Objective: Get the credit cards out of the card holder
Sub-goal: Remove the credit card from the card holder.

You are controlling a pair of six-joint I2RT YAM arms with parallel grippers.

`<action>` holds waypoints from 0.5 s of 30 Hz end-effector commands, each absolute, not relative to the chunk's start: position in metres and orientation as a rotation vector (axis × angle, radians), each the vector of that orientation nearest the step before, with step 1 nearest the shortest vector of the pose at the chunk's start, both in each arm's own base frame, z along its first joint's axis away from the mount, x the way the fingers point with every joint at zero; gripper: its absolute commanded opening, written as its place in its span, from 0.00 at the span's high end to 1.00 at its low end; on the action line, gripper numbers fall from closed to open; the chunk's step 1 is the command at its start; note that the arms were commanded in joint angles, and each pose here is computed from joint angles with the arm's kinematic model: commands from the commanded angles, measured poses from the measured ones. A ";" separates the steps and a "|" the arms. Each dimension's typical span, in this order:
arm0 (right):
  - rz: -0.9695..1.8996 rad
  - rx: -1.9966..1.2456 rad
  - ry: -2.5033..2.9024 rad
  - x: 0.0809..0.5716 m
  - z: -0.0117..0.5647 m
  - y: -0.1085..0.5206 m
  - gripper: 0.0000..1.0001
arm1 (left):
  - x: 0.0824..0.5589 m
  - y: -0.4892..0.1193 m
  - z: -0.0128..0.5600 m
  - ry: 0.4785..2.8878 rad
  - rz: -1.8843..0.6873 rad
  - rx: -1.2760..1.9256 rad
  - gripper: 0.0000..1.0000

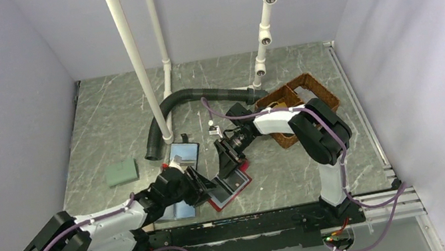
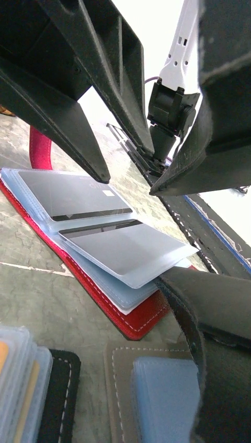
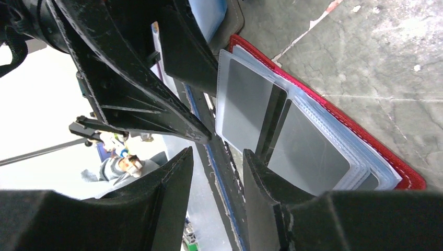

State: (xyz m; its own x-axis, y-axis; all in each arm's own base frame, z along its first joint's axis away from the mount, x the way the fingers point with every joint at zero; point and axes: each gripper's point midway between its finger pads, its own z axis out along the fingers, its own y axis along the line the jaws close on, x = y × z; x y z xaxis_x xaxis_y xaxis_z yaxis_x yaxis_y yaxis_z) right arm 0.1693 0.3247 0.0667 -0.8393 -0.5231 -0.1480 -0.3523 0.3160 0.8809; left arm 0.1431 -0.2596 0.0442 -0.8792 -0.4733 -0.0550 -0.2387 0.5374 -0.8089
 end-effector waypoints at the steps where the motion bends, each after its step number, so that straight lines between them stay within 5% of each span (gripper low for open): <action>1: -1.541 0.872 -2.441 0.171 0.071 0.324 0.57 | 0.150 -0.253 0.048 2.451 -1.253 -0.656 0.44; 6: -1.538 0.879 -2.443 0.171 0.071 0.324 0.58 | 0.152 -0.247 0.046 2.417 -1.252 -0.720 0.57; 15: -1.558 0.909 -2.433 0.171 0.076 0.324 0.58 | 0.160 -0.256 0.039 2.447 -1.228 -0.659 0.65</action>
